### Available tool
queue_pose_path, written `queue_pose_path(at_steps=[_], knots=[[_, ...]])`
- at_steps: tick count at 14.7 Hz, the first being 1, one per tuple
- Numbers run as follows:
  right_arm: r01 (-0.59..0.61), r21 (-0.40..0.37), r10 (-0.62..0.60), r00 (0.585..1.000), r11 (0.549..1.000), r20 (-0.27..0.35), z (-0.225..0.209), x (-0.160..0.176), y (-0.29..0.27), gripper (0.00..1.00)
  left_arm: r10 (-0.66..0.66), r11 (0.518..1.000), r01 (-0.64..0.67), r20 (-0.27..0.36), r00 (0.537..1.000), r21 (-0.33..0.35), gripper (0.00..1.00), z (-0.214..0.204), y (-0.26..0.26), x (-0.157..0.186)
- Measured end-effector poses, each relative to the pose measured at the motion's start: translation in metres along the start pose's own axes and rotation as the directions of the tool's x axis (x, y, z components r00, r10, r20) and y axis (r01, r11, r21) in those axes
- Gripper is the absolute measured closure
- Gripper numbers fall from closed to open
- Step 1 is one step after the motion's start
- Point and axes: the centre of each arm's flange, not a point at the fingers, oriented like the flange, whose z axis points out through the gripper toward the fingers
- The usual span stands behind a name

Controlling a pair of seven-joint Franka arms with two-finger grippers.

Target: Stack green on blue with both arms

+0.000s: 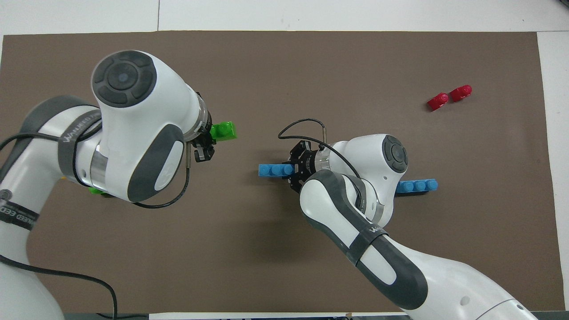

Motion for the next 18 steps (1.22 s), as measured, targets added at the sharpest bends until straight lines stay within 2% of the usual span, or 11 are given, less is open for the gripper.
queue_pose_path(at_steps=[5,9,14,18], knots=[[-0.007,0.024,0.007,1.000,1.000,0.011,0.014,-0.006,0.006,0.65,-0.009,1.000,0.009,-0.019,1.000,0.003,0.66,0.032,-0.038,-0.039],[-0.008,0.025,0.008,1.000,1.000,-0.006,0.022,0.002,0.010,0.65,0.026,1.000,-0.025,-0.038,0.999,0.019,0.66,0.058,-0.068,-0.059],[0.002,0.032,-0.002,1.000,0.999,-0.004,0.027,0.012,0.010,0.65,0.069,0.998,-0.069,-0.046,0.997,0.000,0.66,0.086,-0.086,-0.064],[0.001,0.035,-0.001,1.000,0.999,0.001,0.027,0.013,0.010,0.65,0.077,0.997,-0.077,-0.024,0.997,-0.024,0.66,0.089,-0.088,-0.068]])
